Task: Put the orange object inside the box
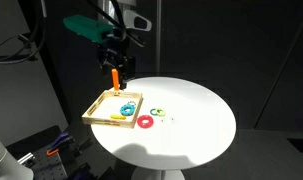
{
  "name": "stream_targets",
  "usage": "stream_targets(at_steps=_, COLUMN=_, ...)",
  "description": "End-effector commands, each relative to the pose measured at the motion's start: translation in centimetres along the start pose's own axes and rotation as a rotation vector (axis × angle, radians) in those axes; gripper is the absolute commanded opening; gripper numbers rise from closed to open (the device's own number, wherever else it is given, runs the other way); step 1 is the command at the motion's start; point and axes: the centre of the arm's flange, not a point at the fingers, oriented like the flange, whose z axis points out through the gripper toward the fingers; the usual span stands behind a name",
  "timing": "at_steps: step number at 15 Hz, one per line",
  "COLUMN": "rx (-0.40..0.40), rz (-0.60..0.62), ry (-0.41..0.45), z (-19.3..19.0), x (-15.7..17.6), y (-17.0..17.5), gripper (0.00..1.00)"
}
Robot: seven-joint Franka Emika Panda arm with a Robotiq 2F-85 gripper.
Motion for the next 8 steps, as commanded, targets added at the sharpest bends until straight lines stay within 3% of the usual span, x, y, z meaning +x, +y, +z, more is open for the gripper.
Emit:
stream_targets(at_steps=1, rx=-0.001, rz=0.000, ry=0.001, z=-0.07, x=0.01, y=0.01, gripper=1.00)
stream_targets(at_steps=8, rx=0.001, rz=0.027, ry=0.014, z=-0.62, x=0.79, y=0.61, gripper=1.00)
